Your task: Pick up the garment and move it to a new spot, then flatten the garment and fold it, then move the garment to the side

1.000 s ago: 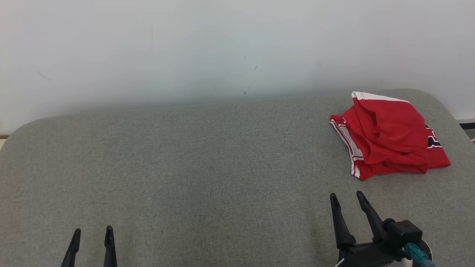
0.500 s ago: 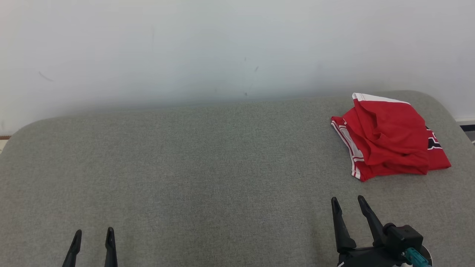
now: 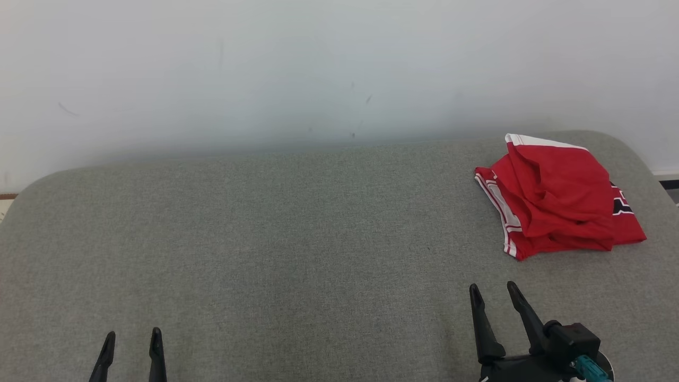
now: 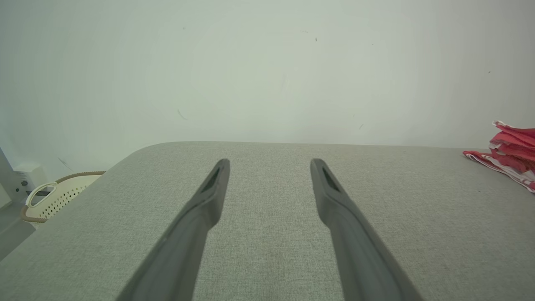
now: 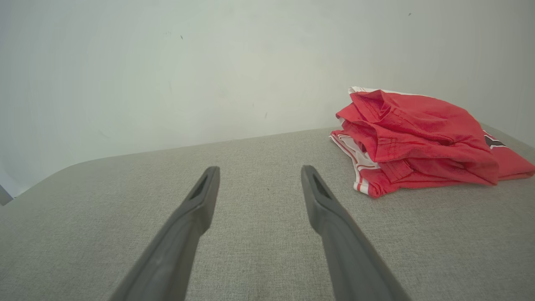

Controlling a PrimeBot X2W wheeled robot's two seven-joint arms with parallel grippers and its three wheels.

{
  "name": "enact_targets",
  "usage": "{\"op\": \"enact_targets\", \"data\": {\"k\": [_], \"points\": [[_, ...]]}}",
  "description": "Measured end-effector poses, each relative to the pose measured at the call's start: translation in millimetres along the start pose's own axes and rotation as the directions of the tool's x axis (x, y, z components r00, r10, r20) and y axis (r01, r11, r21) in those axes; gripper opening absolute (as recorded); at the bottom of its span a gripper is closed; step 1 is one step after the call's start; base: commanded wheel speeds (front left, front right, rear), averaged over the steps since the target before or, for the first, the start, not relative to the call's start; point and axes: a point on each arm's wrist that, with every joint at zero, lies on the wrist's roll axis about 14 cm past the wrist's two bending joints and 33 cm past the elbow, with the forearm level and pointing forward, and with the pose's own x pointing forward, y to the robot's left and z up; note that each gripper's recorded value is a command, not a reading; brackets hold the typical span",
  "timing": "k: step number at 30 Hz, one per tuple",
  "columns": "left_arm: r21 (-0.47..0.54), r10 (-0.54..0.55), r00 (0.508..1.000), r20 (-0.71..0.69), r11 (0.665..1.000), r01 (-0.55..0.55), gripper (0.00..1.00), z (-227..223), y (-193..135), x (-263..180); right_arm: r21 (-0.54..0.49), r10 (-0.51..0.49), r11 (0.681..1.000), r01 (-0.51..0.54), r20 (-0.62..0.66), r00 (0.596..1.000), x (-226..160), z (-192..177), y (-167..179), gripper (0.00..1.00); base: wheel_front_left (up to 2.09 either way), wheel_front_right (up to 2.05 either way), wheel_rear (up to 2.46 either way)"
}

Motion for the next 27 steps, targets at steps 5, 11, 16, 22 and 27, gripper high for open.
{"op": "enact_targets", "data": {"k": [5, 11, 16, 22, 27], "points": [[-0.001, 0.0, 1.0, -0.002, 1.0, 0.0, 1.0, 0, 0, 0, 0.0, 0.004, 1.0, -0.004, -0.003, 1.0, 0, -1, 1, 1.0, 0.0, 0.0, 0.0], [-0.022, 0.007, 0.998, -0.063, 1.0, -0.008, 0.0, -18, -1, -6, 0.021, -0.014, 1.0, 0.015, -0.073, 0.997, -12, -22, -1, 0.0, 0.0, 0.0, 0.0], [-0.124, 0.013, 0.996, -0.091, 0.992, -0.025, 0.0, -26, -2, -7, 0.113, -0.064, 0.991, 0.076, -0.103, 0.993, -14, -27, -14, 0.0, 0.0, 0.0, 0.0], [-0.246, 0.011, 0.995, -0.097, 0.969, -0.035, 0.0, -28, -8, -6, 0.213, -0.116, 0.967, 0.142, -0.132, 0.985, -14, -30, -31, 0.0, 0.0, 0.0, 0.0], [-0.341, 0.01, 0.994, -0.109, 0.939, -0.047, 0.0, -31, -12, -5, 0.29, -0.151, 0.938, 0.19, -0.15, 0.977, -14, -31, -43, 0.0, 0.0, 0.0, 0.0]]}}
